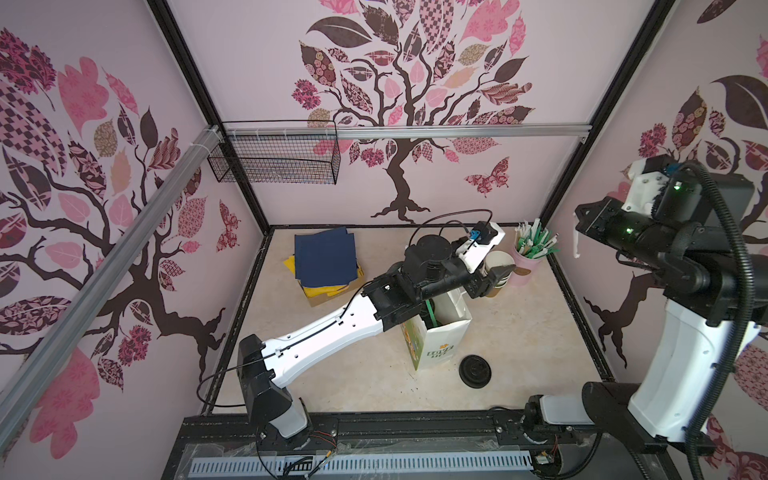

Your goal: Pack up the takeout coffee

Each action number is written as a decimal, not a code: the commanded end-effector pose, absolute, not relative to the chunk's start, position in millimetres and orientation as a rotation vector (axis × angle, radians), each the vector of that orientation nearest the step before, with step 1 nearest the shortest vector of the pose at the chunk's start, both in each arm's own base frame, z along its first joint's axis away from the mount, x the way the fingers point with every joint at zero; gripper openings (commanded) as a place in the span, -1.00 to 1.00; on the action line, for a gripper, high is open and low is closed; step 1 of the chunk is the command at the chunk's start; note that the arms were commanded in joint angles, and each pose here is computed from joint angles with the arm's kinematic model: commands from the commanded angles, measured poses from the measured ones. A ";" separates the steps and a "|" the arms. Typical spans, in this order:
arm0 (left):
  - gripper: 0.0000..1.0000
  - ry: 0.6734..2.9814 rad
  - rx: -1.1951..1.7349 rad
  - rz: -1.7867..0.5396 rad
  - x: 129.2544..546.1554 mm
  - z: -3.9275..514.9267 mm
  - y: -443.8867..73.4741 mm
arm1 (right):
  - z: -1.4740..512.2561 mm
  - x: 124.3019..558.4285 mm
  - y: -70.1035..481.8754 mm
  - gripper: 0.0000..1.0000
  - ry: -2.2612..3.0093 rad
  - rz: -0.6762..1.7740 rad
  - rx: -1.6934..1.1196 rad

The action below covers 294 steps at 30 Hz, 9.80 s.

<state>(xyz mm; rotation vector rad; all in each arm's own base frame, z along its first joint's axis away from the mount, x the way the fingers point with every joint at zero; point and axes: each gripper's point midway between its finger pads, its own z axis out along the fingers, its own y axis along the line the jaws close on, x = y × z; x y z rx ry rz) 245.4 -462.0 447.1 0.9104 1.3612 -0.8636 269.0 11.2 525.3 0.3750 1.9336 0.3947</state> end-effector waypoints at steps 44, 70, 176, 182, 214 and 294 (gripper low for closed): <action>-1.00 1.303 0.558 -0.931 242.7 504.7 -454.6 | 566.3 213.5 66.2 0.77 1.820 0.793 0.232; -1.00 2.343 -0.067 -0.595 303.6 318.7 -324.2 | 487.0 232.1 45.8 1.00 1.920 0.613 0.272; -1.00 2.605 -0.429 -0.062 493.7 112.4 53.8 | 423.9 304.2 25.4 0.94 2.096 0.481 0.354; -1.00 2.543 -0.496 -0.016 475.3 139.4 60.9 | 423.7 302.4 25.8 0.94 2.097 0.484 0.355; 0.66 2.475 -0.816 -0.514 433.4 88.5 88.8 | 426.3 298.2 28.9 0.94 2.099 0.500 0.340; -1.00 2.040 -0.749 -0.822 226.7 380.2 -34.7 | 414.2 197.7 464.4 1.00 1.579 0.686 -1.259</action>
